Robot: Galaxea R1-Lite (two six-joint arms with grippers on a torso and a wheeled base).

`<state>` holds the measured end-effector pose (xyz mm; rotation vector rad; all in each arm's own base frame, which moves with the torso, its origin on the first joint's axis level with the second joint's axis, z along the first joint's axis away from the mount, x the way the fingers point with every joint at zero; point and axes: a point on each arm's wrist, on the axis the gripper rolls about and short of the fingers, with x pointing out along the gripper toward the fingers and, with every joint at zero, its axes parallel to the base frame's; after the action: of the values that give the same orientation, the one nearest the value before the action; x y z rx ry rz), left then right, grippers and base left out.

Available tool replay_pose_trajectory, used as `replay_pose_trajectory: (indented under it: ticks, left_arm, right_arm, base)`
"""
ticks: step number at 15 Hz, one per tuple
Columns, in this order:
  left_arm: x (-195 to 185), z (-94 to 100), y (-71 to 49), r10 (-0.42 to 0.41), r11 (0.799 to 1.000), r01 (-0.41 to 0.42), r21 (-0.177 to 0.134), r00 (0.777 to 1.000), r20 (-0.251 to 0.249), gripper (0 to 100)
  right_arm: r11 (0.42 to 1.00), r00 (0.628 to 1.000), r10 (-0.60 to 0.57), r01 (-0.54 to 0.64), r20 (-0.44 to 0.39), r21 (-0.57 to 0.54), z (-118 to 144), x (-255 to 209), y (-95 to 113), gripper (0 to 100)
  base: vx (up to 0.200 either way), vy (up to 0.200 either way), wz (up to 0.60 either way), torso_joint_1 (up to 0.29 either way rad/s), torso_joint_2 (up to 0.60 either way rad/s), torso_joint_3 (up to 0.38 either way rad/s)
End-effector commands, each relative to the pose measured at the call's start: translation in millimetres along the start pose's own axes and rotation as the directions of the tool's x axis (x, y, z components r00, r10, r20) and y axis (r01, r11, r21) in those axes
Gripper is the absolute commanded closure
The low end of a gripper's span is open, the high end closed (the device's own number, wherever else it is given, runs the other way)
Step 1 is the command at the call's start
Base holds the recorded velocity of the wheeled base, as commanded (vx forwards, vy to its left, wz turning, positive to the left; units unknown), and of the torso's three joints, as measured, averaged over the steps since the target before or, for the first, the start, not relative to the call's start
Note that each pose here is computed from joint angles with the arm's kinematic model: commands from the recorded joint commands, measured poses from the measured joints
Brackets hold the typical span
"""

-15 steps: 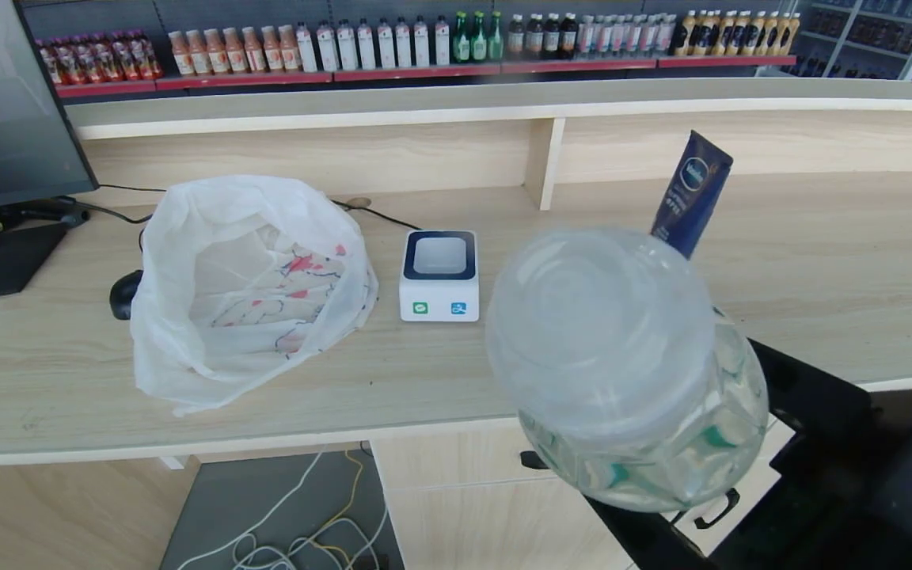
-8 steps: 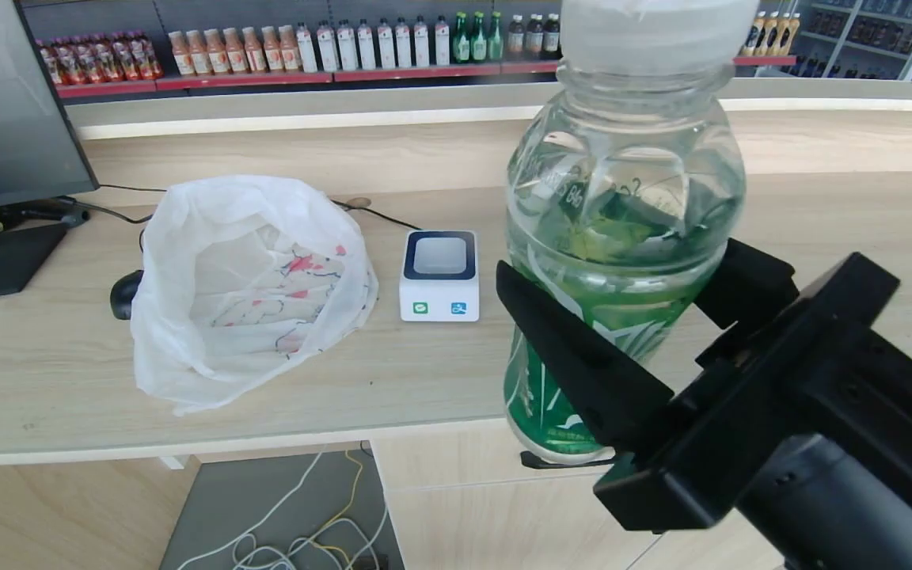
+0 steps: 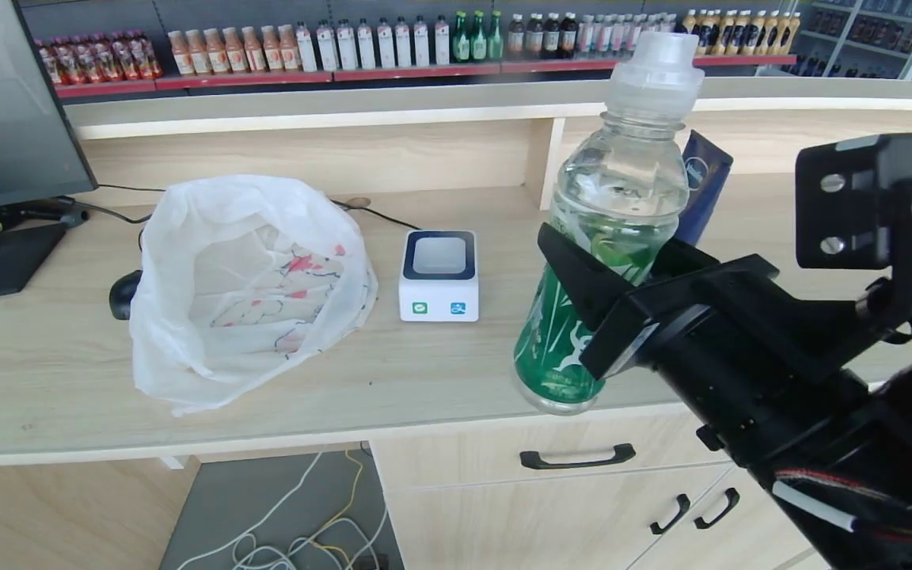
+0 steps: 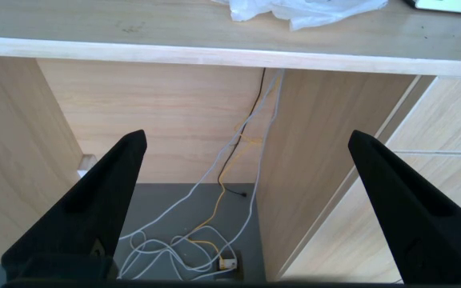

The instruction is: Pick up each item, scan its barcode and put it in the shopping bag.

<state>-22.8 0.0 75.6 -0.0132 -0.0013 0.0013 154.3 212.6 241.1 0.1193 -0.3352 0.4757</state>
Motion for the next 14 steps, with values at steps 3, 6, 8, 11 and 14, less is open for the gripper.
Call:
replay_pose_trajectory:
  ticks: [3,6,8,11,14]
  left_arm:
    - [0,0.0,0.0,0.000,1.000,0.000,-0.001,1.000,0.000,0]
    - [0,0.0,0.0,0.000,1.000,0.000,-0.001,1.000,0.000,0]
    - [0,0.0,0.0,0.000,1.000,0.000,-0.001,1.000,0.000,0]
    - [0,0.0,0.0,0.000,1.000,0.000,-0.001,1.000,0.000,0]
    - [0,0.0,0.0,0.000,1.000,0.000,-0.001,1.000,0.000,0]
  right_arm:
    - [0.999,0.999,-0.032,0.032,-0.012,0.042,-3,-4,-16,100]
    - [0.997,0.998,0.055,-0.056,0.011,0.058,2,-12,-18,100]
    - [0.996,0.997,0.063,-0.066,0.040,0.064,6,-13,-22,100]
    - [0.992,0.992,0.110,-0.113,0.060,0.052,7,-7,-28,100]
    - [0.996,0.993,0.080,-0.083,0.085,0.032,9,-2,-41,100]
  base:
    - [0.000,0.000,0.00,0.000,0.00,0.000]
    - [0.000,0.000,0.00,0.000,0.00,0.000]
    - [0.000,0.000,0.00,0.000,0.00,0.000]
    - [0.000,0.000,0.00,0.000,0.00,0.000]
    - [0.000,0.000,0.00,0.000,0.00,0.000]
